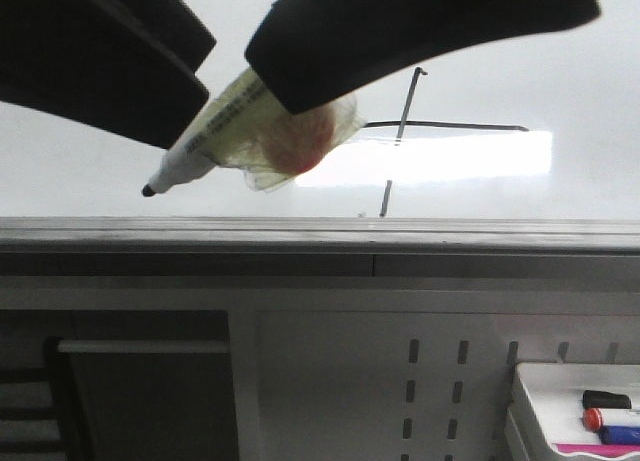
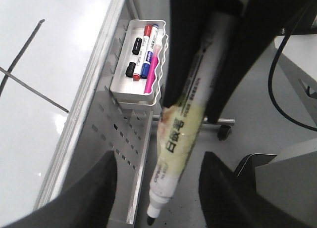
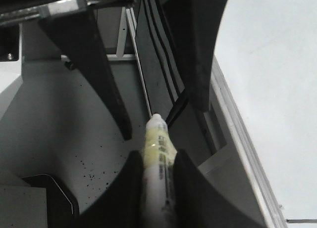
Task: Write number 4 on whiteboard
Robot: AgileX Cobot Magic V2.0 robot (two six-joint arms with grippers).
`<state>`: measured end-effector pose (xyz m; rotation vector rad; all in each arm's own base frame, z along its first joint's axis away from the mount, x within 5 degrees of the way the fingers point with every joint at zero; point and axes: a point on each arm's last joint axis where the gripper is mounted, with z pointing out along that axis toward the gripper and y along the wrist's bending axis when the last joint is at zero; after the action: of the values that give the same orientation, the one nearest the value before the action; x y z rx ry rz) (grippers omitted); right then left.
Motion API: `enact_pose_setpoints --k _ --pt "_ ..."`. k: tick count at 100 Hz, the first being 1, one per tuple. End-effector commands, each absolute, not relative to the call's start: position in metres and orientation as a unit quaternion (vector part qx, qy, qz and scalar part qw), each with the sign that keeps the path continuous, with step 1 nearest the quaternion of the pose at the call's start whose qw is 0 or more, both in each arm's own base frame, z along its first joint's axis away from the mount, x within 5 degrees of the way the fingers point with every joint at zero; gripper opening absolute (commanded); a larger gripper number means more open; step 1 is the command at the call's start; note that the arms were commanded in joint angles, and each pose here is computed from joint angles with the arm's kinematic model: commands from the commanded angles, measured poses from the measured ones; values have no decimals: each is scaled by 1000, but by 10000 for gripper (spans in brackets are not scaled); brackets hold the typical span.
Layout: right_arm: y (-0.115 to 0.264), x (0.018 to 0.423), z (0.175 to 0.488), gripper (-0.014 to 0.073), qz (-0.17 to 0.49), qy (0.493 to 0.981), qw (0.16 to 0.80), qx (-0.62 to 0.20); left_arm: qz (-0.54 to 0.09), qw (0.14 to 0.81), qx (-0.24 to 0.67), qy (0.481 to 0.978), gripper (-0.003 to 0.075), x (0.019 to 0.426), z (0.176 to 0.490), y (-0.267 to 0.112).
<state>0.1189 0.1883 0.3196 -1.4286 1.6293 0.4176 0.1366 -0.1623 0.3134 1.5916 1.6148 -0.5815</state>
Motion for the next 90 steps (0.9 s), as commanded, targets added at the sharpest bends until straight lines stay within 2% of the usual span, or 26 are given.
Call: enact_pose_setpoints --k 1,12,48,58,76,90 --pt "190 122 337 -66 174 636 507 -556 -240 425 606 629 299 138 329 -166" --pt "192 121 343 -66 179 628 514 -556 -240 422 606 630 251 138 328 -166" --pt "199 116 349 -66 189 618 512 -566 -246 413 603 636 237 142 324 -169" --pt "199 116 349 -66 189 618 512 -566 -246 414 603 636 176 142 324 -169" --pt "199 116 349 -66 189 618 512 -566 -246 414 603 636 -18 142 324 -169" --pt "199 116 349 -66 189 617 514 -565 -249 414 601 637 -20 142 324 -170"
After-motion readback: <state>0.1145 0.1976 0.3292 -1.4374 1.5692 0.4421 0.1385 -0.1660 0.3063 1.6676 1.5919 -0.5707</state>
